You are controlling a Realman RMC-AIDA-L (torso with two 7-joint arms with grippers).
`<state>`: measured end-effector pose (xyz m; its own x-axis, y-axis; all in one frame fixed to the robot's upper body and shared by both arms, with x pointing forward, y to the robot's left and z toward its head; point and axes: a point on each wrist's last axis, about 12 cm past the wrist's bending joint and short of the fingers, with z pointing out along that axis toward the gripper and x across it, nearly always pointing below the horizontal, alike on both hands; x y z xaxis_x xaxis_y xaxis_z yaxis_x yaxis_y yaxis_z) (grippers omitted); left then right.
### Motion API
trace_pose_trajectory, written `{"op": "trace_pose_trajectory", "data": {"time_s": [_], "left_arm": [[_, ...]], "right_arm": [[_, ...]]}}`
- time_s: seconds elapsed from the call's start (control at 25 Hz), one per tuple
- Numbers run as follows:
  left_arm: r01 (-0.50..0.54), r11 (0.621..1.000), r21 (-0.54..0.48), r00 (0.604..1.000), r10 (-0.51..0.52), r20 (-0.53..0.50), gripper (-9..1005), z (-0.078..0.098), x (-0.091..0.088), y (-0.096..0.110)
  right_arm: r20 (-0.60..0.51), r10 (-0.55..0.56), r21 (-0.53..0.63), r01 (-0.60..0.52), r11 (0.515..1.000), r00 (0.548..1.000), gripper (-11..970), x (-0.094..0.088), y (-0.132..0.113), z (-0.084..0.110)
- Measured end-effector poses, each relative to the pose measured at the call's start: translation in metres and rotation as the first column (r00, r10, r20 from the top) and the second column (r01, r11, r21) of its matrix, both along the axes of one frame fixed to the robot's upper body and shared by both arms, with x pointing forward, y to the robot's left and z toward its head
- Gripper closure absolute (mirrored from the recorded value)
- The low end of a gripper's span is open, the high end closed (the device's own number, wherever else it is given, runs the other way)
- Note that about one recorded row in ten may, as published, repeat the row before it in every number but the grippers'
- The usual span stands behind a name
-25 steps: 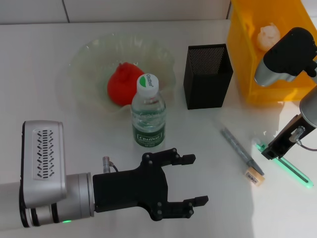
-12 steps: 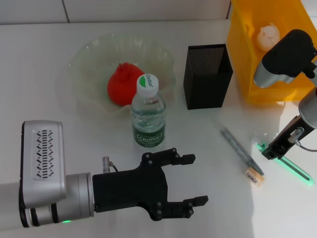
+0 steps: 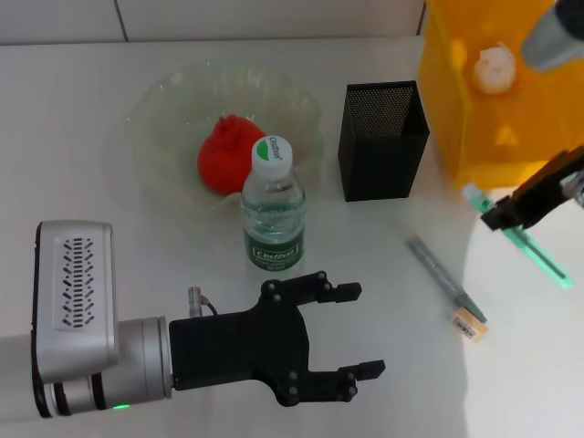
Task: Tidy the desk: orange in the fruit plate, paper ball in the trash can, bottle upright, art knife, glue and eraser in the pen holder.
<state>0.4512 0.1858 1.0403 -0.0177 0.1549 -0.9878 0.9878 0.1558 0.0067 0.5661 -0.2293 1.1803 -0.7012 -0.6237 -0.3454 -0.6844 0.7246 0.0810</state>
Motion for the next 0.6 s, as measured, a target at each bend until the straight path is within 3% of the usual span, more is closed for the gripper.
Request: {"op": "trace_pose_trajectory", "data": {"time_s": [0.08,0.12,0.16,0.2,0.24,0.28,0.4,0.44,0.48,0.6], "left_arm": [[0.002,1.000,-0.005,1.000,-0.002,0.001,210,0.001,0.000,0.000],[0.002,1.000,-0.006,1.000,-0.002,0.001,210,0.001,0.000,0.000],[0.001,1.000,-0.008,1.000,-0.001,0.004,210,0.001,0.000,0.000],[0.000,1.000,-0.008,1.000,0.000,0.007,210,0.001,0.000,0.000],[-0.004,1.000,-0.007,1.000,0.004,0.016,210,0.001,0.001,0.000],[-0.004,1.000,-0.007,1.000,0.004,0.016,210,0.001,0.001,0.000],[-0.005,1.000,-0.008,1.000,0.005,0.024,210,0.001,0.001,0.000],[-0.005,1.000,-0.008,1.000,0.005,0.024,210,0.001,0.001,0.000],[-0.005,1.000,-0.009,1.000,0.005,0.023,210,0.001,0.001,0.000],[-0.005,1.000,-0.012,1.000,0.005,0.022,210,0.001,0.001,-0.001]], "right_arm": [[0.132,-0.060,0.076,0.050,0.996,0.989,785,0.001,-0.017,0.038],[0.132,-0.060,0.076,0.050,0.996,0.989,785,0.001,-0.017,0.038],[0.197,-0.086,0.112,0.064,0.992,0.977,785,0.001,-0.023,0.053],[0.258,-0.105,0.151,0.068,0.986,0.960,785,0.001,-0.027,0.066],[0.383,-0.148,0.251,0.052,0.967,0.912,785,-0.001,-0.038,0.089],[0.383,-0.148,0.251,0.052,0.967,0.912,785,-0.001,-0.038,0.089],[0.476,-0.201,0.399,-0.006,0.917,0.856,784,-0.001,-0.048,0.097],[0.520,-0.223,0.504,-0.086,0.859,0.824,784,0.002,-0.052,0.089],[0.520,-0.223,0.504,-0.086,0.859,0.824,784,0.002,-0.052,0.089],[0.558,-0.258,0.640,-0.211,0.739,0.789,784,0.008,-0.055,0.064]]}}
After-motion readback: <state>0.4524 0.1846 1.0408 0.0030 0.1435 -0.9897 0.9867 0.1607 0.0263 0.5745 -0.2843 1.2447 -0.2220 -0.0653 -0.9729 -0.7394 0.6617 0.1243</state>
